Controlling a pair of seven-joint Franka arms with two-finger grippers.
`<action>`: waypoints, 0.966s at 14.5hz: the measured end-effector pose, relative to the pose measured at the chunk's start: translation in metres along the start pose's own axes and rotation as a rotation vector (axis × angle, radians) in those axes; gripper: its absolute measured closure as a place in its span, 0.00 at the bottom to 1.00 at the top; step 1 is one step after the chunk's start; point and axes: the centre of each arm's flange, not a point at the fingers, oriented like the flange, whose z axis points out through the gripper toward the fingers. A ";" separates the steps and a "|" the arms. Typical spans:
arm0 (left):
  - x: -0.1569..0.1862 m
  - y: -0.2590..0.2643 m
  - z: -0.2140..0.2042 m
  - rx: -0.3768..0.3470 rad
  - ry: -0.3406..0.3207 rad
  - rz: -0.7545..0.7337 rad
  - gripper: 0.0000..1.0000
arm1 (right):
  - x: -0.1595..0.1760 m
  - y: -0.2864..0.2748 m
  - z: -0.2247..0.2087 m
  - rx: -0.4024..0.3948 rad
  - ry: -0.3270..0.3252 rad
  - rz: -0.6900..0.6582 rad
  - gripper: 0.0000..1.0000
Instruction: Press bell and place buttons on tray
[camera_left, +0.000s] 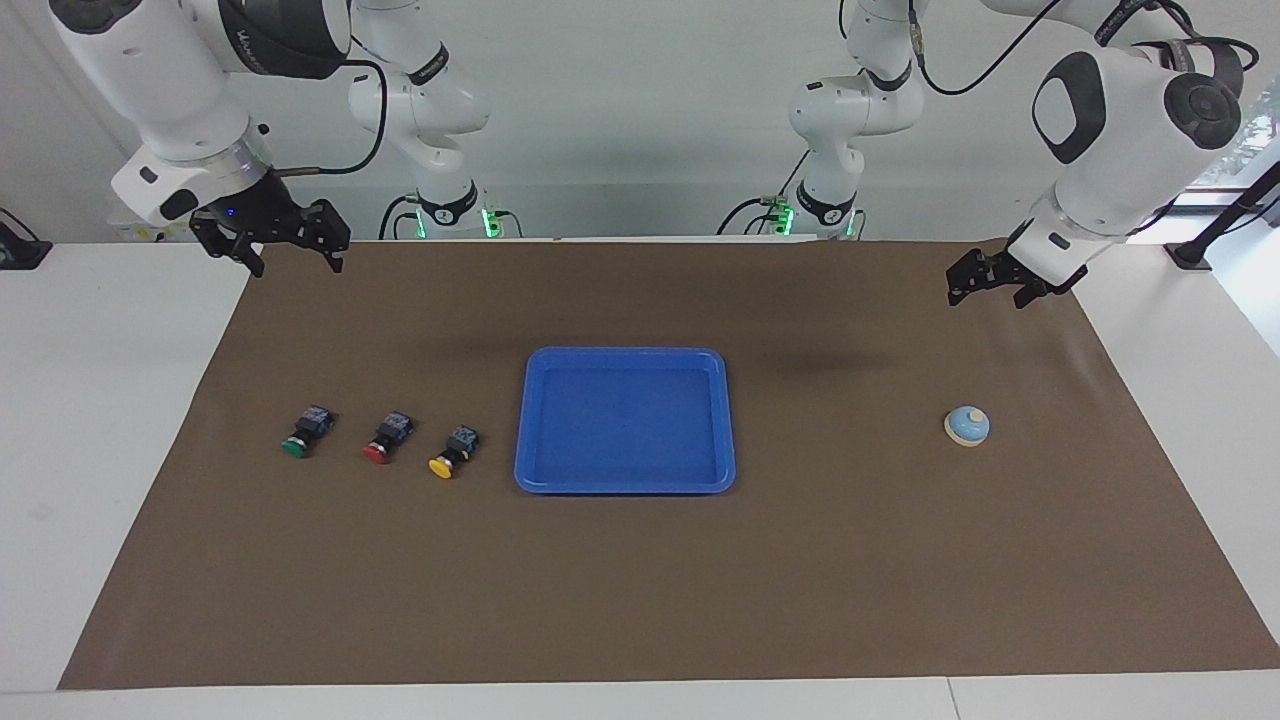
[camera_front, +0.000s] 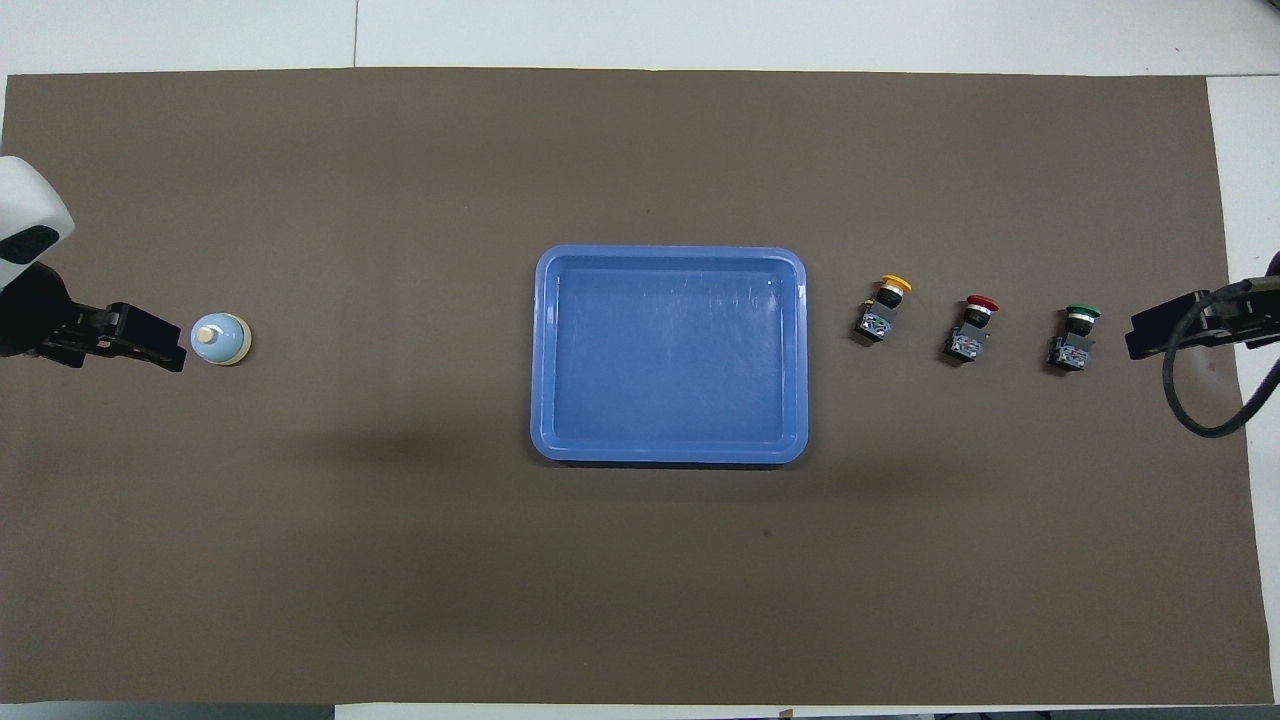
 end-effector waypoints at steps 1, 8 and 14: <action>0.000 0.004 0.000 0.001 -0.001 0.007 0.00 | 0.000 -0.001 0.000 0.000 0.000 -0.002 0.00; 0.001 0.021 -0.003 0.007 -0.002 0.001 0.00 | 0.007 -0.020 0.030 -0.006 0.070 0.006 0.00; 0.003 0.022 -0.012 0.010 0.035 -0.014 0.00 | 0.045 -0.076 0.120 0.000 0.115 0.167 0.00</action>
